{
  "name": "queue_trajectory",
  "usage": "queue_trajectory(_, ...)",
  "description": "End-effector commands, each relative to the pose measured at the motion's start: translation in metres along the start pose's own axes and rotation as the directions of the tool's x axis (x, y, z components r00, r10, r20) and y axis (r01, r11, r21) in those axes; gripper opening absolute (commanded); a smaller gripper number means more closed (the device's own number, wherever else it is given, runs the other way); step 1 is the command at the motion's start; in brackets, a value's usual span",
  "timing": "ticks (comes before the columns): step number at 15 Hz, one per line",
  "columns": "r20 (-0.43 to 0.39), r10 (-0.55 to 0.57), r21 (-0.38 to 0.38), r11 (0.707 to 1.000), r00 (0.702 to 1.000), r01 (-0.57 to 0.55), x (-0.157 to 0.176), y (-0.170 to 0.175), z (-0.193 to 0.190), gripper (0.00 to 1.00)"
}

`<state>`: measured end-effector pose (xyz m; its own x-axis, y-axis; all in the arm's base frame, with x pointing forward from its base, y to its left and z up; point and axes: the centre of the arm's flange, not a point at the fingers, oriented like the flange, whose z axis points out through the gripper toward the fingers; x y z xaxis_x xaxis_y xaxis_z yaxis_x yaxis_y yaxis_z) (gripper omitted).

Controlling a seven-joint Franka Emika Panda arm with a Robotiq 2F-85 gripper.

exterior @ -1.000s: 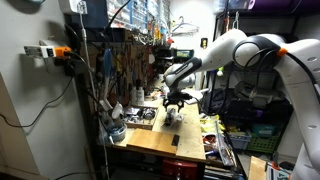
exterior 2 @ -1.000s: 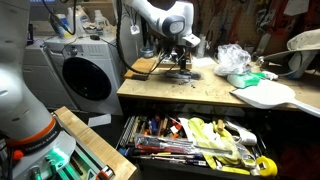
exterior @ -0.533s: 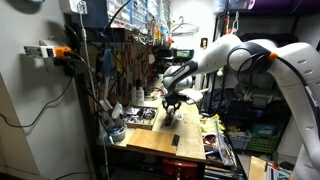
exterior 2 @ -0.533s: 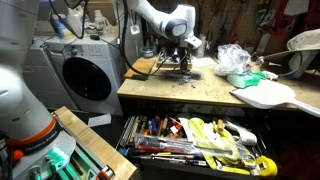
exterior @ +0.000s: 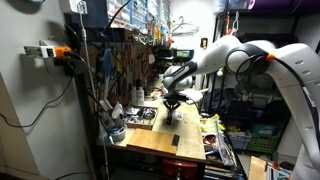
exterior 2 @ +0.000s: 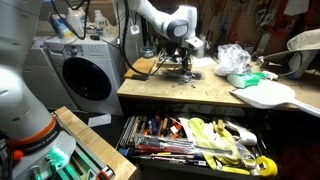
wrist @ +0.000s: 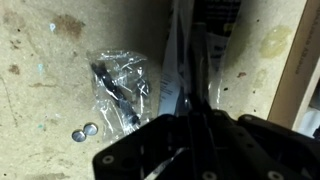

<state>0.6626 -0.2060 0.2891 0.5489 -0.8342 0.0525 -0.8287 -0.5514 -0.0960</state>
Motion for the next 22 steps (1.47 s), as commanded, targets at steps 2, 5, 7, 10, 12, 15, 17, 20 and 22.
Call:
queue_trajectory(2,0.093,0.079,0.114,0.989,0.993,-0.09,0.006,0.018,-0.003,0.0)
queue_trajectory(5,0.189,0.107,0.223,0.963,0.976,-0.149,0.016,0.034,-0.013,0.0)
queue_trajectory(7,0.245,0.095,0.297,0.94,0.965,-0.168,0.023,0.047,-0.018,0.0)
queue_trajectory(10,0.32,0.031,0.406,0.898,0.947,-0.167,0.026,0.065,-0.029,0.0)
queue_trajectory(12,0.338,-0.027,0.472,0.87,0.941,-0.144,0.026,0.073,-0.035,0.0)
queue_trajectory(15,0.361,-0.121,0.543,0.833,0.925,-0.103,0.016,0.078,-0.05,0.0)
queue_trajectory(17,0.372,-0.193,0.579,0.813,0.908,-0.064,0.006,0.078,-0.059,0.0)
queue_trajectory(20,0.355,-0.308,0.624,0.781,0.883,0.021,-0.016,0.072,-0.075,0.0)
queue_trajectory(22,0.331,-0.39,0.647,0.756,0.859,0.094,-0.032,0.066,-0.085,0.0)
